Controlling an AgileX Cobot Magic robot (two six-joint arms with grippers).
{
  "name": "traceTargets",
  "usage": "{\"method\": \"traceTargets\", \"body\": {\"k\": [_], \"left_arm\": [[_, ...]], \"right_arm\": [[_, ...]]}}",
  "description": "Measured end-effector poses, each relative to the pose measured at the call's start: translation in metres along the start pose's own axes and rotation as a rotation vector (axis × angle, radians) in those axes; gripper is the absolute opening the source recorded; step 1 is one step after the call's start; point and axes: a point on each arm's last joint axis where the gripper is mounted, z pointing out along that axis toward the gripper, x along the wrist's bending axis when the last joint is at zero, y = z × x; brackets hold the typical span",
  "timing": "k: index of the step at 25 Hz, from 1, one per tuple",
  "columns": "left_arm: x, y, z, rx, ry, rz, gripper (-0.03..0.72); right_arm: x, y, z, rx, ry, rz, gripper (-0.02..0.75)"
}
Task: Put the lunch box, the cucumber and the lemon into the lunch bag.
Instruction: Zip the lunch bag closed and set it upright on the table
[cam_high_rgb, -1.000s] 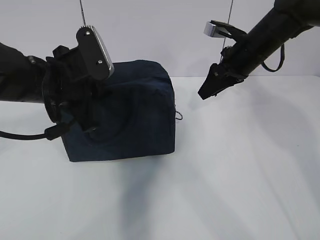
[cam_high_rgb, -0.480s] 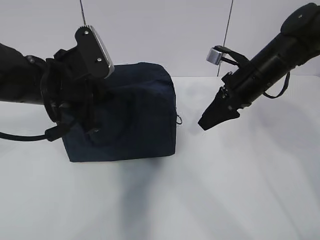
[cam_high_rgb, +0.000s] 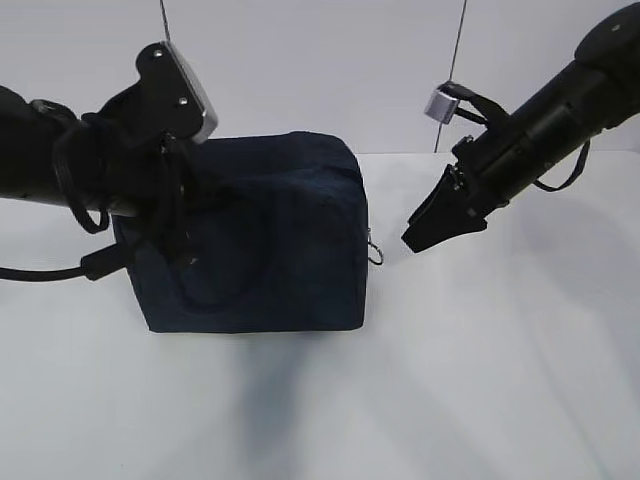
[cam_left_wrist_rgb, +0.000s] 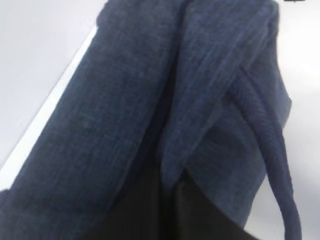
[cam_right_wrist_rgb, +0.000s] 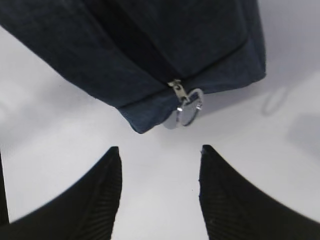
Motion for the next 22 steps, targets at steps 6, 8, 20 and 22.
{"method": "traceTargets", "body": {"k": [6, 8, 20, 22], "left_arm": [[0.015, -0.010, -0.005, 0.008, 0.022, -0.051, -0.007], [0.016, -0.010, -0.005, 0.008, 0.016, -0.054, -0.007], [0.014, -0.011, -0.006, 0.010, 0.000, -0.031, -0.007], [0.014, -0.010, -0.006, 0.008, -0.001, -0.031, 0.002]], "right_arm": [[-0.002, -0.002, -0.003, -0.005, -0.007, 0.035, 0.389], [-0.002, -0.002, -0.004, -0.006, -0.008, 0.038, 0.389], [0.010, 0.011, -0.022, -0.037, -0.044, 0.004, 0.389], [0.011, 0.012, -0.023, -0.038, -0.047, 0.004, 0.389]]}}
